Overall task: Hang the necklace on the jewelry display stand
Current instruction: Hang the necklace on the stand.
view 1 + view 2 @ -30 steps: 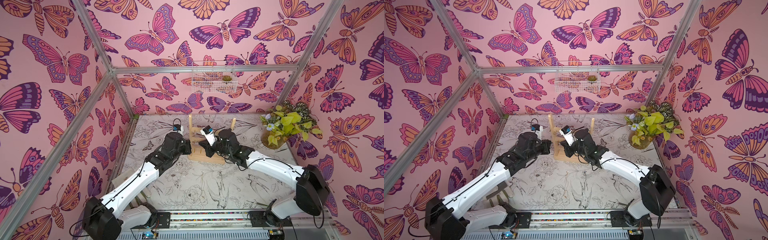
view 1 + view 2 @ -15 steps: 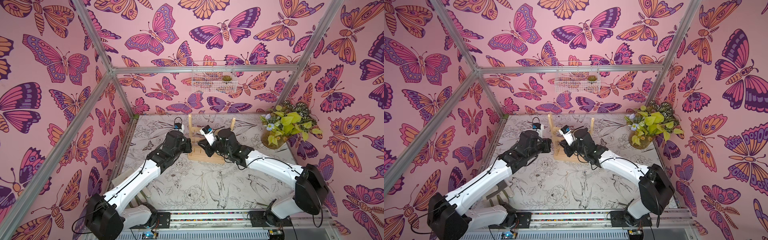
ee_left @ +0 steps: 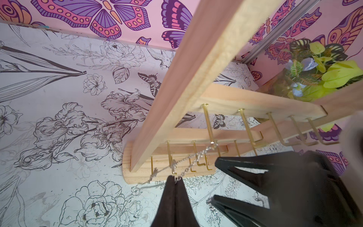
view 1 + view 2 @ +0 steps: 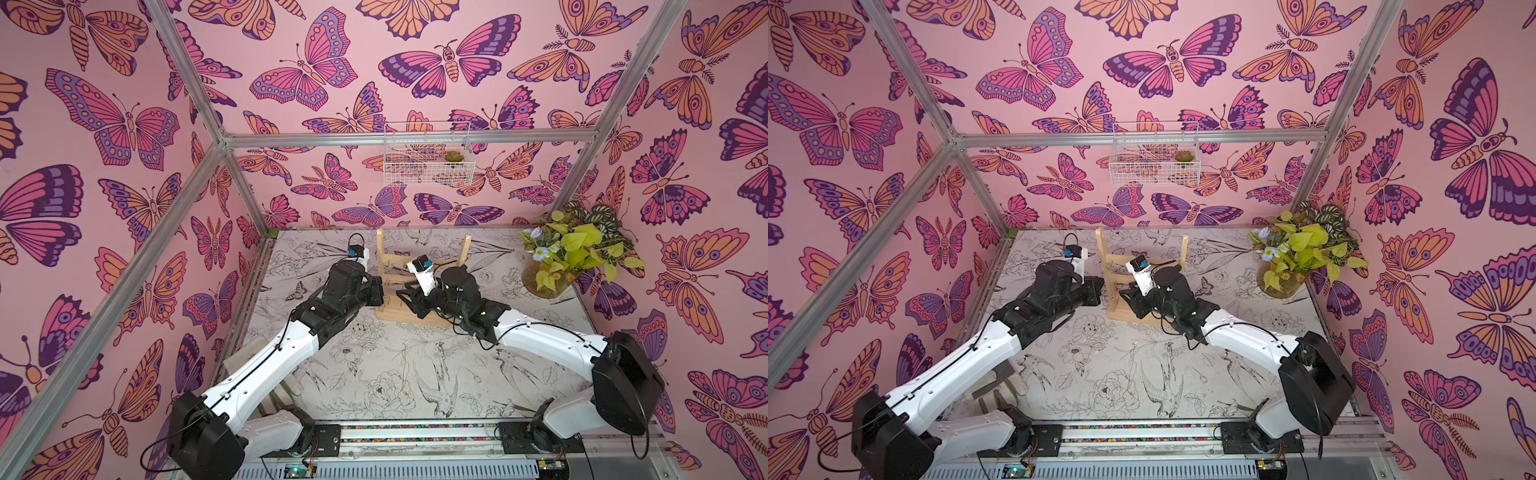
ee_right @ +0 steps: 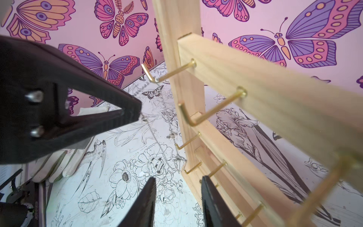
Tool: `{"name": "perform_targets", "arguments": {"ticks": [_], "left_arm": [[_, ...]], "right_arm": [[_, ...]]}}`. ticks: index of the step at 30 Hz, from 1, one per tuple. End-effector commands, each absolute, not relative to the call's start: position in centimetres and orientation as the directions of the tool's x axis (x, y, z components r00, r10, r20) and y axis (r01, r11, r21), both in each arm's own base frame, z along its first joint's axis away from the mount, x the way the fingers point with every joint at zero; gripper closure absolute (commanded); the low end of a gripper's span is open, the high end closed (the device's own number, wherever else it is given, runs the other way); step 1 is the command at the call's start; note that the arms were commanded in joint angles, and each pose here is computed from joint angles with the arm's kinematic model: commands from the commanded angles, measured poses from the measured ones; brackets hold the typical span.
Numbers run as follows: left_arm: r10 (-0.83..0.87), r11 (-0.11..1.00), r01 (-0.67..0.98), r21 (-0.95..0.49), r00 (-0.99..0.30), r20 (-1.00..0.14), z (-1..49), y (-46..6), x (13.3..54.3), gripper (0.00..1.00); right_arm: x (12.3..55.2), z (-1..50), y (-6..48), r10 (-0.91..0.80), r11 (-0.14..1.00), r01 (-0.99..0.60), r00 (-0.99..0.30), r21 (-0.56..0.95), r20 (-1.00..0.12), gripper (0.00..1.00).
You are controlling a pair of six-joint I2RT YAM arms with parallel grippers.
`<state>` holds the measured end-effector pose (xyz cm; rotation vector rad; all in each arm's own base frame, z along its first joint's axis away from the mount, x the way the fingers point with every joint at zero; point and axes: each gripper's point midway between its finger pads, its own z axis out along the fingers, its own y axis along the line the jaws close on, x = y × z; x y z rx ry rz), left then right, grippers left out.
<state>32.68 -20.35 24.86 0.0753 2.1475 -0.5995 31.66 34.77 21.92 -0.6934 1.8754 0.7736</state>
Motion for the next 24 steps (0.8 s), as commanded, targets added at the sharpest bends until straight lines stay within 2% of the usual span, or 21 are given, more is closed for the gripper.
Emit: {"name": "perform_targets", "arguments": {"ticks": [1,6,14,21,24], "left_arm": [[-0.161,0.875,0.276,-0.397,-0.608,-0.777,25.7,-20.0,32.1,1.0],[-0.152,0.88,0.273,-0.389,-0.613,-0.776,25.4,-20.0,32.1,1.0],[-0.149,0.878,0.282,-0.388,-0.607,-0.78,25.7,-20.1,32.2,1.0],[-0.15,0.877,0.286,-0.387,-0.601,-0.785,25.9,-20.1,32.2,1.0],[-0.153,0.88,0.279,-0.384,-0.599,-0.786,25.8,-19.9,32.2,1.0]], "right_arm": [[32.4,24.1,36.0,-0.022,0.636,-0.731,-0.338,0.247,-0.941,0.59],[33.1,25.1,37.1,0.047,0.634,-0.726,-0.307,0.266,-0.95,0.6],[34.9,23.4,38.6,0.065,0.655,-0.702,-0.318,0.28,-0.946,0.61],[35.0,23.6,39.2,0.078,0.637,-0.714,-0.317,0.291,-0.945,0.76],[34.7,23.5,39.3,0.076,0.629,-0.719,-0.321,0.295,-0.944,0.89]]}}
